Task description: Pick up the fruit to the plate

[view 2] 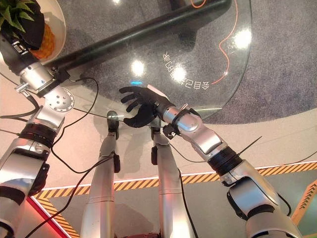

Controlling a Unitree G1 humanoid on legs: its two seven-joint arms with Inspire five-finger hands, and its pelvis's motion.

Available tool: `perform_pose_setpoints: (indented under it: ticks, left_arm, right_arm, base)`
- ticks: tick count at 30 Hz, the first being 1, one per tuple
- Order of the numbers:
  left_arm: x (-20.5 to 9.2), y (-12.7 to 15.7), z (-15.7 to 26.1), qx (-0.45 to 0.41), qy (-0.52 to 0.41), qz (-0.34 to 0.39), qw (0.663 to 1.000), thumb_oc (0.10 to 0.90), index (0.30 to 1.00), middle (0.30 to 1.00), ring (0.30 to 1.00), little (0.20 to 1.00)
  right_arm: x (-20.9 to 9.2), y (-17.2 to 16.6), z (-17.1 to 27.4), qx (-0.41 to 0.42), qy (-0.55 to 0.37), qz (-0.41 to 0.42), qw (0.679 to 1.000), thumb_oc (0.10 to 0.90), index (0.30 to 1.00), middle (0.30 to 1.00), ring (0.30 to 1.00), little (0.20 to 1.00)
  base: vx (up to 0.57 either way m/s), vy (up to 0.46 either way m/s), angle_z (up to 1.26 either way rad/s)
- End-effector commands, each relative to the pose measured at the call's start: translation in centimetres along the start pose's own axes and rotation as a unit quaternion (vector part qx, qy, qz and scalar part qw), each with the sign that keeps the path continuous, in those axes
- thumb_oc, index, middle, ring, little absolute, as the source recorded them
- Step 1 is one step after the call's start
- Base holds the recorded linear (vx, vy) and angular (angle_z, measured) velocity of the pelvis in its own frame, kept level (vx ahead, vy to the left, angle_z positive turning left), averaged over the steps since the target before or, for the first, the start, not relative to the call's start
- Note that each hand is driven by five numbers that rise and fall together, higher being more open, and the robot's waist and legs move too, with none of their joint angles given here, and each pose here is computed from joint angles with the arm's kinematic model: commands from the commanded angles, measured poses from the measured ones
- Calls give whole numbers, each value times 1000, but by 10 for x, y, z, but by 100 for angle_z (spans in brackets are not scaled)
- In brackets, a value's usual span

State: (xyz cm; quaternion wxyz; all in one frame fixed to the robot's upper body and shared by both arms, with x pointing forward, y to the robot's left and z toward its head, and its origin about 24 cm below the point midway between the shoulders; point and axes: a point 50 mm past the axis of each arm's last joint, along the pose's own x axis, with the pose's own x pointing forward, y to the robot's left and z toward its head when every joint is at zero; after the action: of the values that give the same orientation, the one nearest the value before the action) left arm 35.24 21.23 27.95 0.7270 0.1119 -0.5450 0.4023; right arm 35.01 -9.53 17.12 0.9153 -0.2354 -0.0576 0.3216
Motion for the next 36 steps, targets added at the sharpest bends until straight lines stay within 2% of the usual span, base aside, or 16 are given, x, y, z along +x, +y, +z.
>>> perform_pose_setpoints:
  ticks: [1,14,23,36]
  left_arm:
    - [37,9,24,-52,-83,86,991,100,300,300,300,200]
    - [54,22,14,-27,-37,151,988,100,300,300,300,200]
    - [60,22,5,-2,-7,148,989,100,300,300,300,200]
    - [64,16,16,-31,-45,150,987,100,300,300,300,200]
  right_arm:
    - [-2,25,-22,37,27,25,999,800,900,900,900,900]
    - [-1,24,-21,40,35,29,998,800,900,900,900,900]
    - [4,23,-16,41,35,30,998,800,900,900,900,900]
    - [6,19,-11,37,20,30,999,800,900,900,900,900]
  base:
    - [0,0,0]
    - [6,4,0]
    - [0,0,0]
    - [1,0,0]
